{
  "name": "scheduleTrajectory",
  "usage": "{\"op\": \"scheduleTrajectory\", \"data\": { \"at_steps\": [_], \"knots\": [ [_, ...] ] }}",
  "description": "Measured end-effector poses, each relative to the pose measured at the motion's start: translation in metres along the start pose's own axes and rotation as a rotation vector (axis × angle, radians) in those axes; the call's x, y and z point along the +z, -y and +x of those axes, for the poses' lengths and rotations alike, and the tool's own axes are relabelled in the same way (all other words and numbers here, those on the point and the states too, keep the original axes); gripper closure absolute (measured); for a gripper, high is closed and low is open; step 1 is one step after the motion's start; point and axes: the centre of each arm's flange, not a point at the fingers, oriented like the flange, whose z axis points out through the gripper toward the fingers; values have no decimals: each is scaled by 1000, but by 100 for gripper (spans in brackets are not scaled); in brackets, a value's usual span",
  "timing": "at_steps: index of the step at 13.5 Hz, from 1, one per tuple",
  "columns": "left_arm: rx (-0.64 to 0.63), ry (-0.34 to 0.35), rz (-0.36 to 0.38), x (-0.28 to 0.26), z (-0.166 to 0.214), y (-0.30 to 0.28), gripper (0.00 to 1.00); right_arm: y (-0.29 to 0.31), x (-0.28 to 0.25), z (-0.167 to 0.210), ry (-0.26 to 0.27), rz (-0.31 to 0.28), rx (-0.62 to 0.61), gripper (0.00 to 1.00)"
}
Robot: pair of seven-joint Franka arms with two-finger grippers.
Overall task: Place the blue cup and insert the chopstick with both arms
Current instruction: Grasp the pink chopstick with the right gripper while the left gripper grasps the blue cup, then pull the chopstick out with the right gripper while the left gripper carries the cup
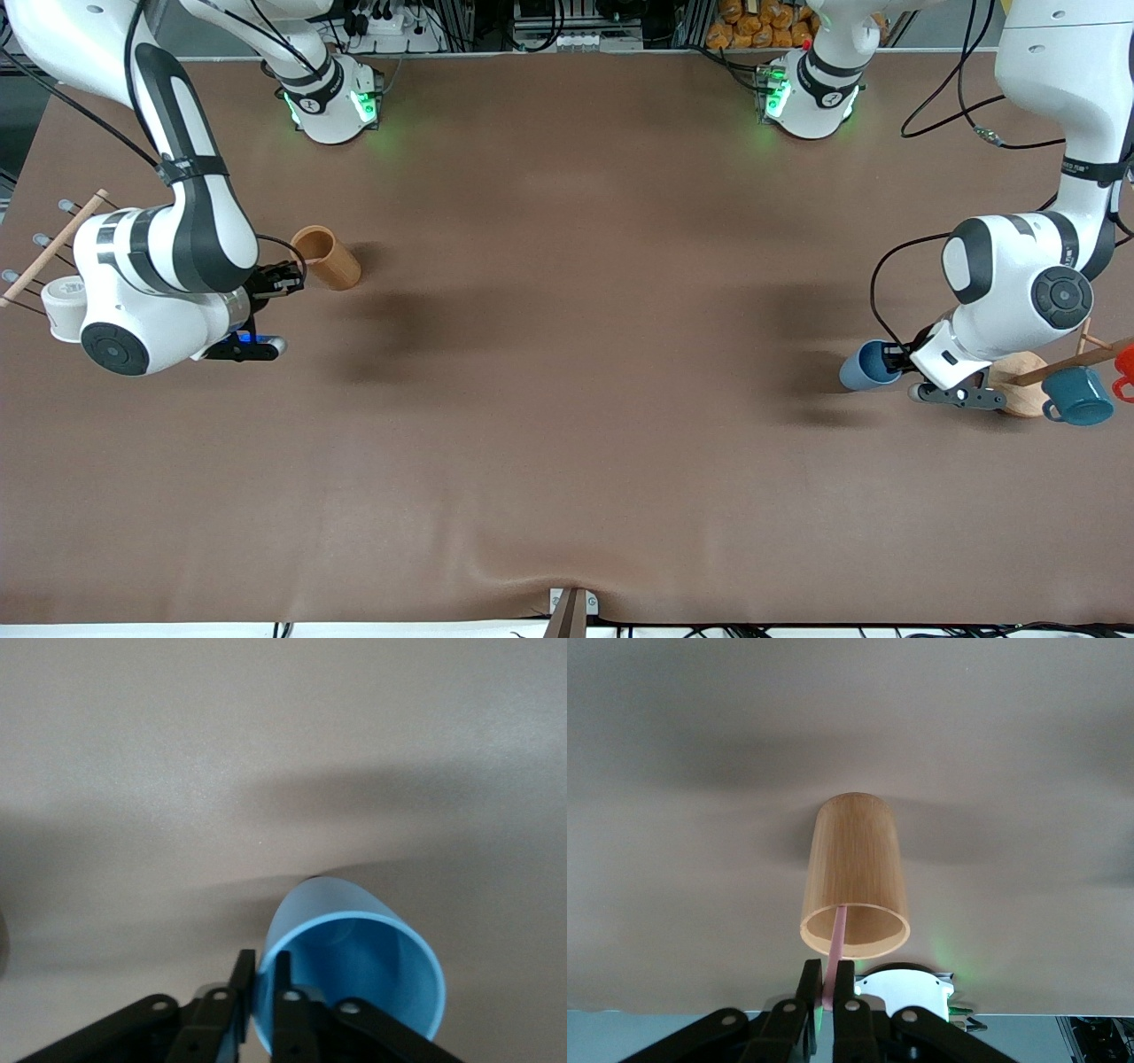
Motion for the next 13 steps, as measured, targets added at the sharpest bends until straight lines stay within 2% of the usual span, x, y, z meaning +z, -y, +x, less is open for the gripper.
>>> {"op": "scheduleTrajectory", "data": {
  "at_steps": [4,8,13],
  "knots": [
    [29,15,-13,-10,4,-19,95,3,-4,-8,27,-5,-5,91],
    [51,51,-47,-49,1,-93,95,5,-46,-49,38,-12,-10,91],
    [17,70,-86,-64,-15,-211,95,13,-137,-114,-82,-10,19,91]
  ]
}}
